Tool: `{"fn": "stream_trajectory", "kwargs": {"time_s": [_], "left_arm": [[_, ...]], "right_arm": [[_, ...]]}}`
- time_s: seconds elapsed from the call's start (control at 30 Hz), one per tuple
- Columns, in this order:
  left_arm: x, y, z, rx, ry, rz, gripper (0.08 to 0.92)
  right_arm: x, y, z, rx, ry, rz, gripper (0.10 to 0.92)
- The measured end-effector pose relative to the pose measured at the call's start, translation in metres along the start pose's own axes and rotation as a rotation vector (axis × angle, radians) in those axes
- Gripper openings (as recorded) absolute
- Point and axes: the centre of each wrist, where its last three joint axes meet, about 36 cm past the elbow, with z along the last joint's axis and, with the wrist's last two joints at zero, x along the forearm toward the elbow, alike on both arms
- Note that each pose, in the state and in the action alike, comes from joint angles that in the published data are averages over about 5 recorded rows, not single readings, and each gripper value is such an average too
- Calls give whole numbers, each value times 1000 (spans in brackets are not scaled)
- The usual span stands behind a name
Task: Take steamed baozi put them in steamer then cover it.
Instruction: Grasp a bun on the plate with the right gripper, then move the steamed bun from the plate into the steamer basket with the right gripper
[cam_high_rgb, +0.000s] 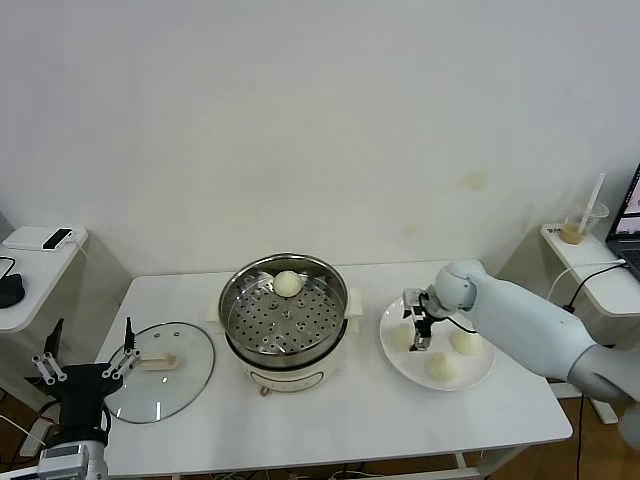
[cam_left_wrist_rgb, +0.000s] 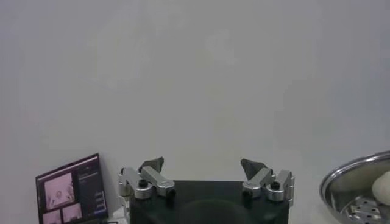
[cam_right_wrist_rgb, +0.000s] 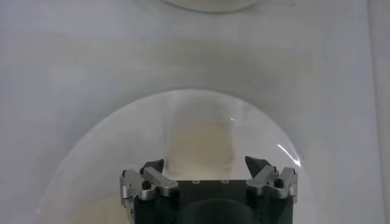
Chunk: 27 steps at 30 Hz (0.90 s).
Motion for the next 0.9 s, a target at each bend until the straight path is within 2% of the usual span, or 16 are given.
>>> {"fn": "stream_trajectory", "kwargs": {"time_s": [0.2, 0.33, 0.6, 0.9], "left_arm": [[0, 2, 0, -5, 1, -3, 823], [0, 2, 0, -6, 1, -3, 823], [-1, 3, -1, -5, -3, -3, 823], [-1, 6, -3, -1, -7, -4, 823]], "right_arm": [[-2, 0, -2, -8, 0, -15, 624], [0, -1, -2, -14, 3, -24, 576], [27, -11, -3, -13, 1, -21, 573], [105, -40, -18, 16, -21, 52, 583]]}}
